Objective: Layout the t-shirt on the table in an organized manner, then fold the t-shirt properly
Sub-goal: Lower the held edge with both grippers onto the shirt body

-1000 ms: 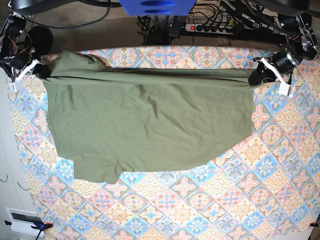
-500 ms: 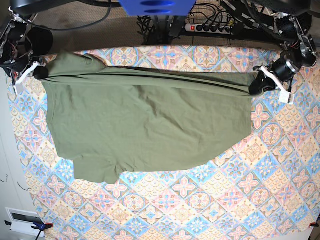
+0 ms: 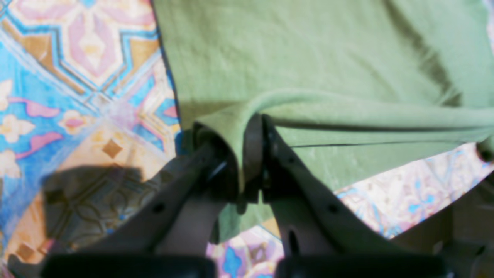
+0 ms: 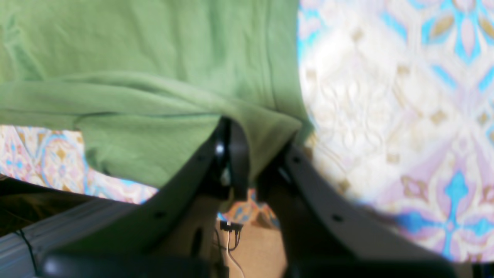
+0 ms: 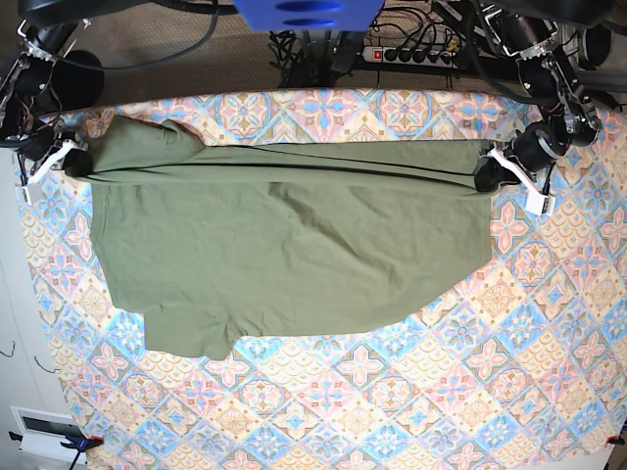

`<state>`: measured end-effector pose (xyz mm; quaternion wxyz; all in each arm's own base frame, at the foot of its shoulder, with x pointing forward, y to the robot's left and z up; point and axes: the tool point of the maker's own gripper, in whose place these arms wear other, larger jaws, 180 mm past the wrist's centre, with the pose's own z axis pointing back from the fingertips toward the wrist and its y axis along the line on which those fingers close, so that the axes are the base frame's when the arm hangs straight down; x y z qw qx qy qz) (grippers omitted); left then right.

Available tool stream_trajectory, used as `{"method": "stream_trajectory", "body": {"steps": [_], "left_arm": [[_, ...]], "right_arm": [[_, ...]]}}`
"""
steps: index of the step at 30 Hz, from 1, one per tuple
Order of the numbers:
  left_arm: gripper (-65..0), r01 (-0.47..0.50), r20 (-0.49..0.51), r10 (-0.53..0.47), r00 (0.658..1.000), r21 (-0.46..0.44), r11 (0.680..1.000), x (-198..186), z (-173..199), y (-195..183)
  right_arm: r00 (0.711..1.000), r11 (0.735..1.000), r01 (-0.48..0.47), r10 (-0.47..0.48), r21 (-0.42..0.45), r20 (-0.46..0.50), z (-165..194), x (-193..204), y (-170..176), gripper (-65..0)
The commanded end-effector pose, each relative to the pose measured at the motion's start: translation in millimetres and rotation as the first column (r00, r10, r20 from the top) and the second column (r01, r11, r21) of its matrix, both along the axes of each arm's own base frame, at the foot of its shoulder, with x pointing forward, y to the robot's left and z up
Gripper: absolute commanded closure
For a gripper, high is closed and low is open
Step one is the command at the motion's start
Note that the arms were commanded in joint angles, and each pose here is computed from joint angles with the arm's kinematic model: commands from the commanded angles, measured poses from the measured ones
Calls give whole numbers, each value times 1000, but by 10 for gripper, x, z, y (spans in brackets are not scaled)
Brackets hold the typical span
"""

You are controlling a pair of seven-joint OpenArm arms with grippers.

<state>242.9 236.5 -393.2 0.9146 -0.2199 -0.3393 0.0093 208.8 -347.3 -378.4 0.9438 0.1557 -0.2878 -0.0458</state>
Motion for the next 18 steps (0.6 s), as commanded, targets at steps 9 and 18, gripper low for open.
{"method": "stream_trajectory", "body": {"steps": [9,18], "left_arm": [[-111,60,-10,-60,998,44,997,105,-43,-98],[-337,67,-19,-66,998,49,997,27,-50,-98]], "right_arm": [[998,1000,2,0,-29,67,196,162,-90,-145],[997,994,-58,62,-96,39,250,-37,-22,-331]]}}
